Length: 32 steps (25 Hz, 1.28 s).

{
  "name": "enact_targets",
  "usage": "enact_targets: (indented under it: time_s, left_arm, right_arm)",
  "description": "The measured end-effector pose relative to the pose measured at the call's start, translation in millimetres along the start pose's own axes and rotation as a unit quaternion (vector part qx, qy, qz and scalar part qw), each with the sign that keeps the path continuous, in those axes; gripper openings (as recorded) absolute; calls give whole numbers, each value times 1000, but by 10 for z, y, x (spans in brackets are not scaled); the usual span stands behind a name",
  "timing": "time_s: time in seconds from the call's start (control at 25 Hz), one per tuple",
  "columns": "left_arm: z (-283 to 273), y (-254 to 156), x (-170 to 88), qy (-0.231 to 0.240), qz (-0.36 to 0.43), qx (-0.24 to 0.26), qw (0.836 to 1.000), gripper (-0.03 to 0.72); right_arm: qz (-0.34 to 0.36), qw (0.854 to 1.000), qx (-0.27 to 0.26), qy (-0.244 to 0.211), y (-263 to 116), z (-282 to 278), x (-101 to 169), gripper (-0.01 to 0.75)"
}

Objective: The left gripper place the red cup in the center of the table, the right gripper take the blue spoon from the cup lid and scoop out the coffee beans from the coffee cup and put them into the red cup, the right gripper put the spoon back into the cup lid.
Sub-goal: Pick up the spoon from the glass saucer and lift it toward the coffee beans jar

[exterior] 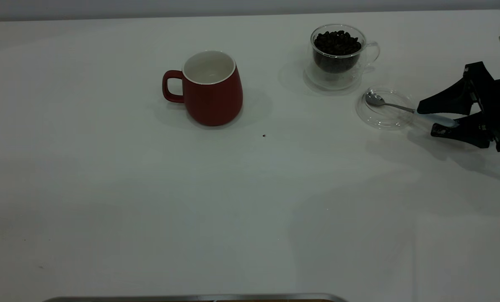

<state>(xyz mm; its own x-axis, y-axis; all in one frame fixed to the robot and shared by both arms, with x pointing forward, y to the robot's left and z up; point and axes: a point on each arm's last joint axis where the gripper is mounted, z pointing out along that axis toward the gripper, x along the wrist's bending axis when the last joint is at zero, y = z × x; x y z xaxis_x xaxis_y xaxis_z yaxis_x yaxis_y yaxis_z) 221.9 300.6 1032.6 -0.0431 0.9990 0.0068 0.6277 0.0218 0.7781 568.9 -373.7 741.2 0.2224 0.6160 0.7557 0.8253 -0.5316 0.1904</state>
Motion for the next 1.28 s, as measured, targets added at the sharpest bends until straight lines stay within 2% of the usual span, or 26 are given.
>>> enact_targets:
  time_s: [0.56, 0.88, 1.12, 1.28]
  left_arm:
    - [0, 0, 0, 0, -1, 0, 1000, 467]
    - [0, 0, 0, 0, -1, 0, 1000, 467]
    - [0, 0, 0, 0, -1, 0, 1000, 467]
    - [0, 0, 0, 0, -1, 0, 1000, 467]
  right_arm:
    - [-10, 1000, 12, -2, -21, 0, -3, 282]
    - [-7, 1000, 24, -2, -44, 0, -3, 260]
    - [-2, 1000, 27, 1, -50, -1, 2, 207]
    - [4, 1000, 28, 4, -50, -1, 8, 235]
